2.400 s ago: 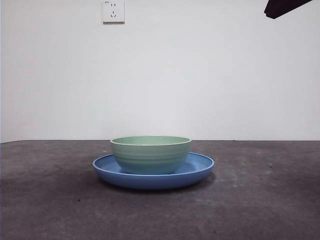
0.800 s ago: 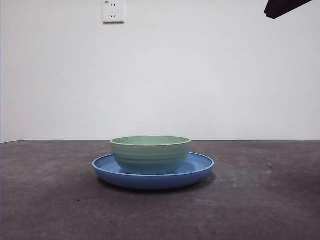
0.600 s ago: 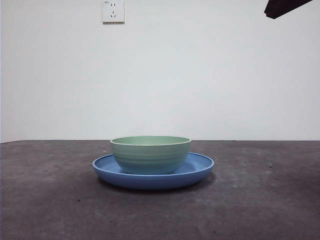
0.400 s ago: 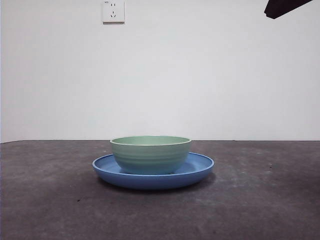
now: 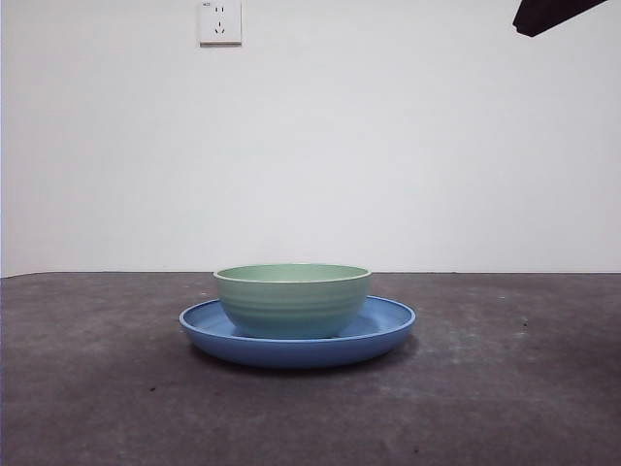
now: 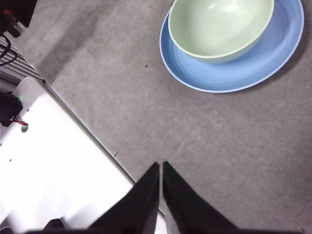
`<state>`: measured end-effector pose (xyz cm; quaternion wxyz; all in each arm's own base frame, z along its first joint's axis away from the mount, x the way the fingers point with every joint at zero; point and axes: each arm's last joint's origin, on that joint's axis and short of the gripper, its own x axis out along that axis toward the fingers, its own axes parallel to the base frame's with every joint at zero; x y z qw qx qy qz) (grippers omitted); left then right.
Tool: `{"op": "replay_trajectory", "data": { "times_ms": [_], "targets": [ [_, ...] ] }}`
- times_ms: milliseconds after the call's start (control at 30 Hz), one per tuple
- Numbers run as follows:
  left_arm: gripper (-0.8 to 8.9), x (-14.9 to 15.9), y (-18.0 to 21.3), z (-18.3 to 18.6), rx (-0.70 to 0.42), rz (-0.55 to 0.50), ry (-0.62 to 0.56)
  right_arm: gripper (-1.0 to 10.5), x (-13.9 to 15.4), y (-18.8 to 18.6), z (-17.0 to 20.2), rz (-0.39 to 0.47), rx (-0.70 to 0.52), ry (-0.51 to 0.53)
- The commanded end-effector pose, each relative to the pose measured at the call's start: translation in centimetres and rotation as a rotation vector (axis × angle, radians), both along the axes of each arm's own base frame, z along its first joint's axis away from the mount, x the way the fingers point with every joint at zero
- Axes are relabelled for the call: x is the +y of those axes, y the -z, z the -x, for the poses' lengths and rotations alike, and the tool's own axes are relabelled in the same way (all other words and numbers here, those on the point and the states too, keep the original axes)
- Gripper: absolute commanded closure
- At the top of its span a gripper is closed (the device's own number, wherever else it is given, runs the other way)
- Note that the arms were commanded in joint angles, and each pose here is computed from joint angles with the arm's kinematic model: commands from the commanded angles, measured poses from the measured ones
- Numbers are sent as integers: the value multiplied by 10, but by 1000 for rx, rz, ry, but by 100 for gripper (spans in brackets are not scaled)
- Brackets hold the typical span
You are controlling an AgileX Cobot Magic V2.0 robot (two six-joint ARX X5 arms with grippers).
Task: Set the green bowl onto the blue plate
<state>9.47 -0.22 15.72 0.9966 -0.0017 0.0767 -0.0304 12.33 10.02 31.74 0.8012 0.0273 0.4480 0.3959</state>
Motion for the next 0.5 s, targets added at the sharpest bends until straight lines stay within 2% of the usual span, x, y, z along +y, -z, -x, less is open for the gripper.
{"op": "replay_trajectory", "data": {
  "times_ms": [33, 100, 133, 167, 267, 433, 500],
  "targets": [
    [795, 0, 7, -1, 27, 9, -3, 940, 2, -2, -1, -5, -17, -16],
    [795, 0, 7, -1, 28, 9, -3, 940, 2, -2, -1, -4, -19, -18],
    [795, 0, 7, -1, 28, 9, -3, 940, 2, -3, -1, 7, -58, -43],
    [795, 0, 7, -1, 27, 9, -3, 940, -1, -5, -2, 11, -95, -22],
    [795, 0, 7, -1, 27, 9, -3, 940, -11, -14, -8, -3, -228, 73],
    [795, 0, 7, -1, 28, 9, -3, 940, -38, -25, -11, -123, -509, 259],
    [795, 0, 7, -1, 28, 9, -3, 940, -52, -21, -10, -147, -608, 347]
  ]
}}
